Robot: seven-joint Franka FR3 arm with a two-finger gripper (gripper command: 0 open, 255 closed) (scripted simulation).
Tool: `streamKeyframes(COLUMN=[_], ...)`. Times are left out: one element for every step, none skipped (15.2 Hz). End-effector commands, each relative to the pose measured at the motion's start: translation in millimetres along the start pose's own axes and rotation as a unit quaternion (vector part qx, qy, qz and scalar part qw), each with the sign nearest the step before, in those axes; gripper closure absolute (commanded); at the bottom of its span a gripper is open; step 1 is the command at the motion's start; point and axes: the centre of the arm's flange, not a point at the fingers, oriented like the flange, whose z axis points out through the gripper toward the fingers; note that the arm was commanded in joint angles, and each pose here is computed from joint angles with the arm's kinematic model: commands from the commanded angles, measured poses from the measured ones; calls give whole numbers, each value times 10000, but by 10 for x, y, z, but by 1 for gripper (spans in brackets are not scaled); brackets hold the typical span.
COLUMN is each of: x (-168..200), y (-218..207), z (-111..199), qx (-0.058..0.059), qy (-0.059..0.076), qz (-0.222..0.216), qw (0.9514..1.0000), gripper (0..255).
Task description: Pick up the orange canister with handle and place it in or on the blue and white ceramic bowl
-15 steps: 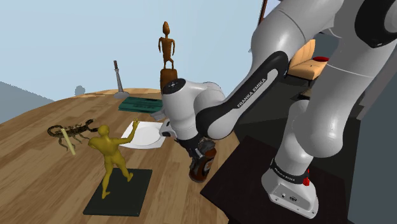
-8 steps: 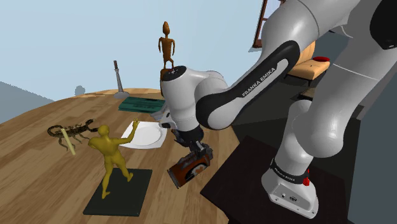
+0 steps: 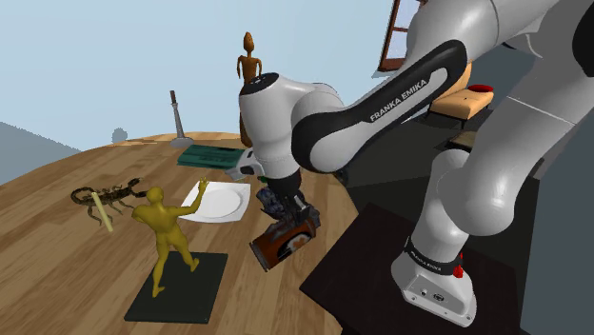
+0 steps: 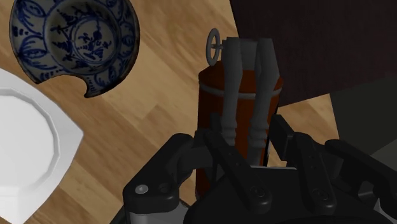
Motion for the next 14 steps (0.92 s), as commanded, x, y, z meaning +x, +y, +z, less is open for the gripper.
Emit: streamKeyframes(x=[-35, -50, -64, -79, -94, -108, -123, -138, -152, -167, -182, -196, -211, -219], y=[0, 0, 0, 0, 0, 0, 0, 0, 0, 0, 0, 0, 0, 0], z=[-106, -157, -207, -258, -309, -360, -410, -461, -512, -562, -613, -664, -715, -742], qx=[-1, -1, -1, -1, -1, -1, -1, -1, -1, -1, -1, -1, -1, -1], qy=[2, 2, 2, 2, 2, 2, 2, 2, 2, 2, 2, 2, 2, 2], qz=[0, 0, 0, 0, 0, 0, 0, 0, 0, 0, 0, 0, 0, 0], qw=[10000, 10000, 10000, 10000, 10000, 10000, 10000, 10000, 10000, 10000, 10000, 10000, 10000, 10000], gripper=[255, 255, 255, 255, 255, 255, 255, 255, 255, 255, 255, 255, 255, 255])
